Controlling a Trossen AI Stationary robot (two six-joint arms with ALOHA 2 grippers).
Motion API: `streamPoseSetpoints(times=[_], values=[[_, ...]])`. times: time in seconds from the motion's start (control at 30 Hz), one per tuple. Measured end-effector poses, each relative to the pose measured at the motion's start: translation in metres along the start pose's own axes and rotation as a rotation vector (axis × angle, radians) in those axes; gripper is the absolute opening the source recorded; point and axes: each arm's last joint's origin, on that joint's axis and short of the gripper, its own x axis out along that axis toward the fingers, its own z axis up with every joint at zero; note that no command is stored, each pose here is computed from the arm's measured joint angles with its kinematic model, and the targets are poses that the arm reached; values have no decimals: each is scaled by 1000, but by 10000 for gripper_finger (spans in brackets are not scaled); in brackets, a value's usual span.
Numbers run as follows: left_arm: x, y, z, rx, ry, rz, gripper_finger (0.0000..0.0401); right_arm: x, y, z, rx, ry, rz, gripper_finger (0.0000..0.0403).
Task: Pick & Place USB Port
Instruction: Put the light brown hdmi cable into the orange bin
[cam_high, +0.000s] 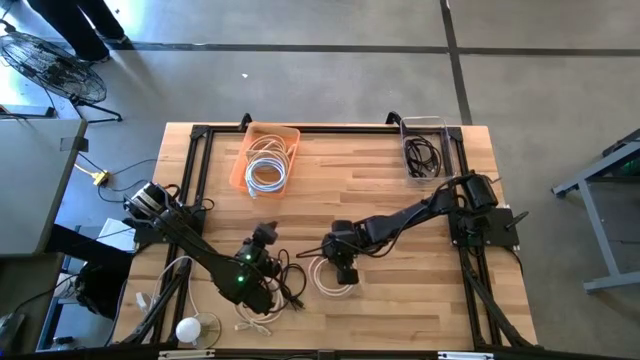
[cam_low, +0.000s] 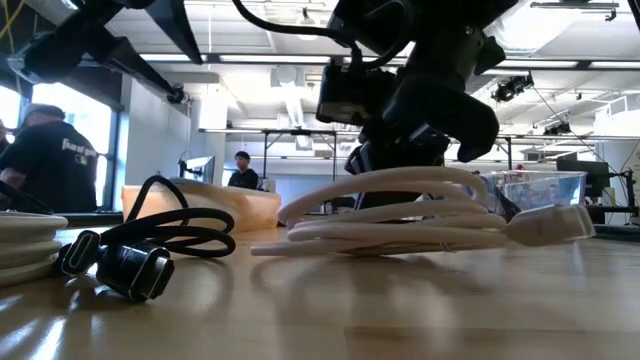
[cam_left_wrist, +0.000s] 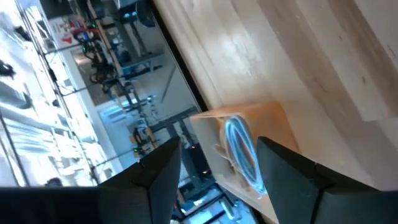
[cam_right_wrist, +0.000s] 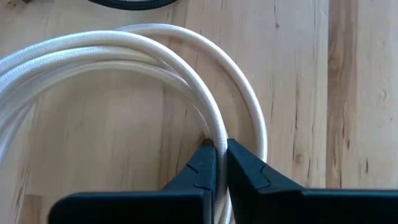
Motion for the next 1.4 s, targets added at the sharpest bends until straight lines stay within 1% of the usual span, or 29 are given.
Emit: streamPoseSetpoints(times=[0.13,0.27,0.33,0.5,0.67,0.77,0.83,0.9,0.97,1.03,1.13,1.23,1.4], values=[[0,-1,4,53,-23,-4,204,-1,1,3,-17,-7,5,9],[0,-3,10,109,-57,-73,204,-3,2,10,-46,-18,-5,9],[-1,-4,14,121,-81,-90,204,-6,3,15,-69,-19,-11,9],[-3,-5,20,156,-132,-84,204,-17,11,29,-117,-14,-75,9],[-9,-6,23,186,-168,-68,204,-32,26,43,-163,-1,-66,9],[-20,-3,24,189,-192,-19,204,-47,35,54,-170,14,-61,9],[-30,-2,25,218,-221,1,204,-60,41,64,-149,10,-71,9],[-41,1,27,244,-256,10,204,-74,46,74,-120,0,-106,9],[-53,4,28,262,-296,20,204,-88,52,82,-122,-7,-145,9],[-66,6,28,281,-335,26,204,-102,59,90,-132,-31,-157,9],[-86,10,27,281,-395,55,204,-122,71,104,-158,-102,-128,9],[-107,15,25,256,-443,110,204,-140,81,114,-193,-168,-97,9],[-130,20,22,239,-500,194,204,-154,90,122,-218,-229,-58,9]])
